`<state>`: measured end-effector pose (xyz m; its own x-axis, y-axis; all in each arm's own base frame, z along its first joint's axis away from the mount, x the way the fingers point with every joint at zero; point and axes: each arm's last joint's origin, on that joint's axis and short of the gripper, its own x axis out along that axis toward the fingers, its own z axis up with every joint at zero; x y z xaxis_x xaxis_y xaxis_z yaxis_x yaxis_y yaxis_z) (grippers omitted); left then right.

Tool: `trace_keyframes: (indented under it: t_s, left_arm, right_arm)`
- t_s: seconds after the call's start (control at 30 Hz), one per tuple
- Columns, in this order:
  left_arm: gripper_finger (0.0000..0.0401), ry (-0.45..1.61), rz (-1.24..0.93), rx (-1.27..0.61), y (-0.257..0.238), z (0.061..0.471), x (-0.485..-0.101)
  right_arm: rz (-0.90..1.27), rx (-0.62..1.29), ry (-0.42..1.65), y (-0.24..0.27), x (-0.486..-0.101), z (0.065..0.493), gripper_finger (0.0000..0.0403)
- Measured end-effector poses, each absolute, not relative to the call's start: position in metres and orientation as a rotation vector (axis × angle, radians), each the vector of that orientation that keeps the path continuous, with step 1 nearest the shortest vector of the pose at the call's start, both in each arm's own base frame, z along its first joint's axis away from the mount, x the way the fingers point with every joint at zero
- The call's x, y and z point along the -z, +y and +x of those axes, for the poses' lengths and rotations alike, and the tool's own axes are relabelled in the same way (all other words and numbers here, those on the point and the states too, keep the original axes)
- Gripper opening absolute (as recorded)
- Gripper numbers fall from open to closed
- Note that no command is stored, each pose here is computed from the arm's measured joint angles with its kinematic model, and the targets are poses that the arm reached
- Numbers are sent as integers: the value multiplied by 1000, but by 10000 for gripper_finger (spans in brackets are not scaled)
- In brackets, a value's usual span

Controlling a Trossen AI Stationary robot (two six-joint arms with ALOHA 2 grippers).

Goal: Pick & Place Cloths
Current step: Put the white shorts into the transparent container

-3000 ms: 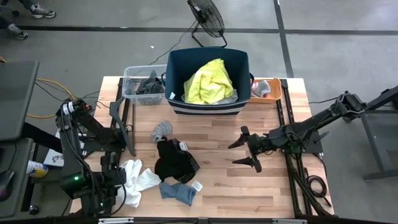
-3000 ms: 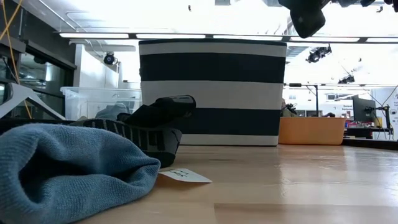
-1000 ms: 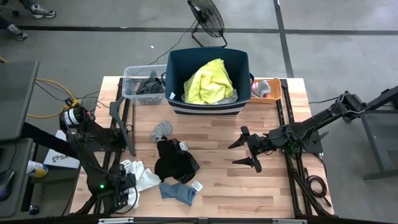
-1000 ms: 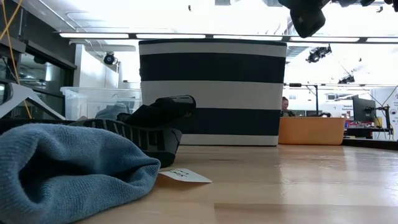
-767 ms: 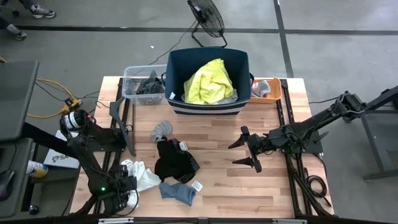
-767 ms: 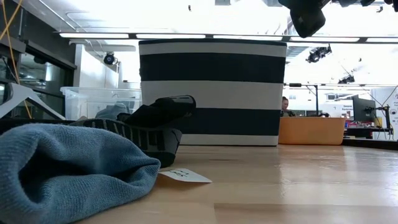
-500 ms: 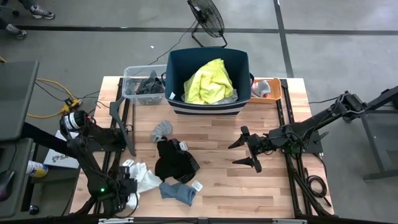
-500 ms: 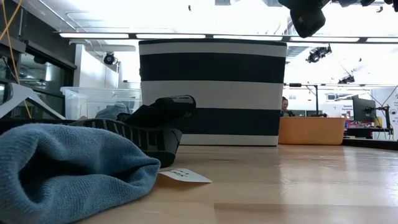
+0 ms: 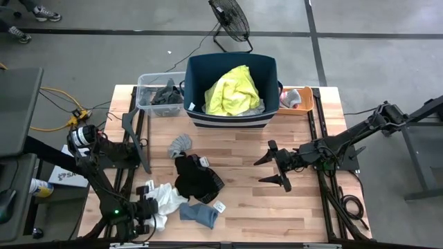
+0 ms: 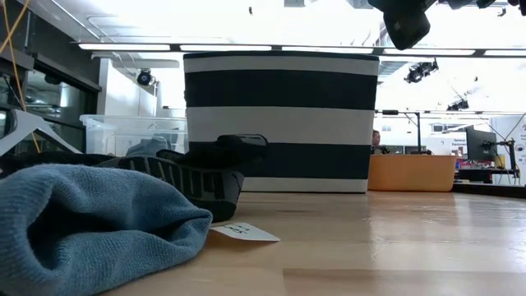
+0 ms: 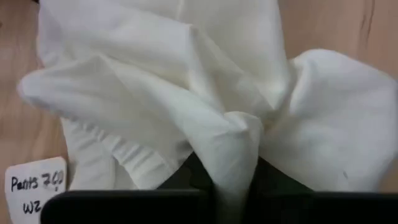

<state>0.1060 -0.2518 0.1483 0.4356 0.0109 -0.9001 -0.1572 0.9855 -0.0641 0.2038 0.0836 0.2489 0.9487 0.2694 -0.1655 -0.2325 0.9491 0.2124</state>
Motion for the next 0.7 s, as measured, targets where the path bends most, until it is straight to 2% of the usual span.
trace_keyframes:
  t_s: [0.27, 0.43, 0.7]
  left_arm:
    - [23, 980, -230, -129, -272, 117, -186]
    - [23, 903, -186, -172, -279, 122, -234]
    - [23, 625, -42, -267, -269, 125, -316]
  right_arm:
    - [192, -257, 194, 84, -249, 204, 291]
    - [193, -257, 194, 84, -249, 204, 291]
    - [192, -257, 194, 84, -249, 204, 291]
